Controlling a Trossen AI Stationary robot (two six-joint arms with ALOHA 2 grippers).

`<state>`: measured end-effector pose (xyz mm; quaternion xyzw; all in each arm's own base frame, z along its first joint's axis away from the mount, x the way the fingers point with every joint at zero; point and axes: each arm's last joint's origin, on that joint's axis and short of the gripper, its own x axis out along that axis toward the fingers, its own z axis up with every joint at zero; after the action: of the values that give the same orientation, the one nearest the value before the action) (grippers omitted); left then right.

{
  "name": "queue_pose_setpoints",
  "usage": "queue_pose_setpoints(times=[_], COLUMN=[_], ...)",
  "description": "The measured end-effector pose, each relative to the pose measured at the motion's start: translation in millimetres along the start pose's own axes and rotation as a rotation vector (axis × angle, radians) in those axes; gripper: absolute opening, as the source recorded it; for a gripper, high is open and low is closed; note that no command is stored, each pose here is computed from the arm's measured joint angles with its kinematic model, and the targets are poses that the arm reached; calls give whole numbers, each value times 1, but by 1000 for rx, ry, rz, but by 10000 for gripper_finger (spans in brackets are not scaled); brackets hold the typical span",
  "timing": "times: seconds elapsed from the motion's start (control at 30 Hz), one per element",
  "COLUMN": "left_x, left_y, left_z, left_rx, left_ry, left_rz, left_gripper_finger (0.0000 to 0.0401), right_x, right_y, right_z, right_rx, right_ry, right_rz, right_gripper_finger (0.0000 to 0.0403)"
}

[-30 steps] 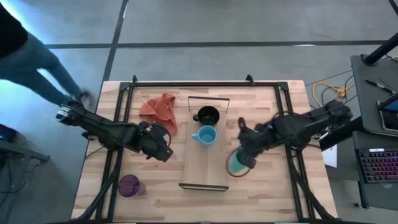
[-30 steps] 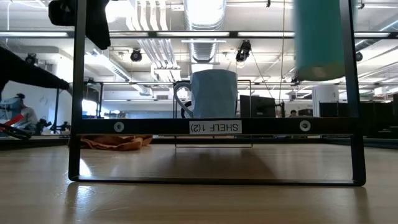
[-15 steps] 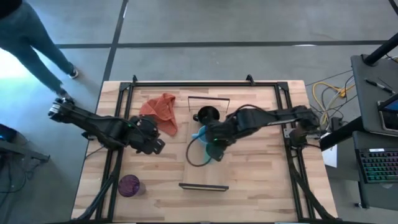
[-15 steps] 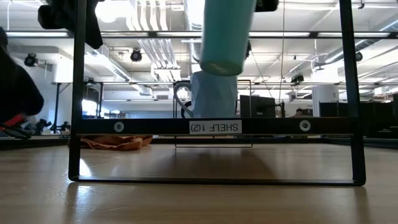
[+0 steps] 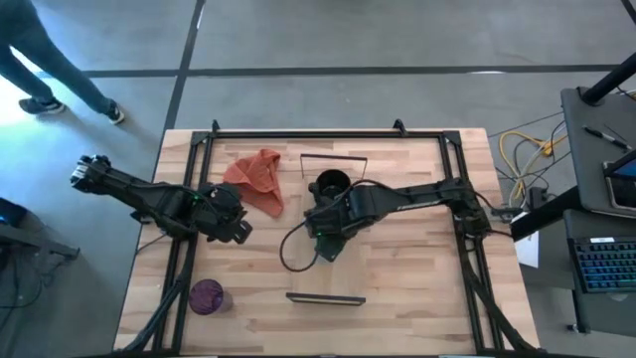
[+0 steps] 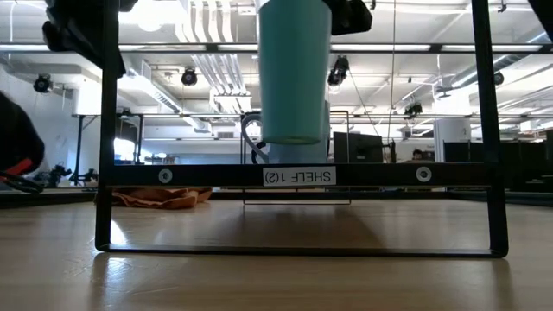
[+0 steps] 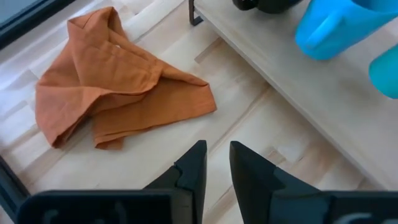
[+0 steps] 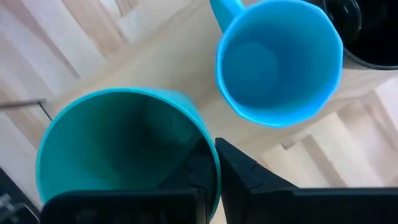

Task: Stack small to large cups/mugs on shelf
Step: Put the green cup on the shelf

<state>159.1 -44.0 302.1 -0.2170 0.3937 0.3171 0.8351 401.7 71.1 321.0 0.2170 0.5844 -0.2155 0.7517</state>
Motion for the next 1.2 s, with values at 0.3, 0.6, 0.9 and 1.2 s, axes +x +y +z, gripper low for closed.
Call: queue_pose_setpoints(times=[0.3, 0.6, 0.9, 1.2], left_x=[-13, -22, -22, -15], left_y=[16, 26, 32, 37], left_z=[0, 1, -3, -8], left_rx=[117, 176, 215, 230], left_ry=[-37, -61, -31, -24], left_rz=[-55, -97, -51, -30], left_gripper_finger=[66, 69, 69, 69], right_x=[10, 17, 6, -4], right_y=[1, 2, -2, -2], right_z=[0, -3, -14, -14], right_rx=[169, 249, 301, 304], right_ry=[-12, 20, 57, 29], right_rz=[-6, -10, -53, -12], right_gripper_finger=[66, 78, 73, 73])
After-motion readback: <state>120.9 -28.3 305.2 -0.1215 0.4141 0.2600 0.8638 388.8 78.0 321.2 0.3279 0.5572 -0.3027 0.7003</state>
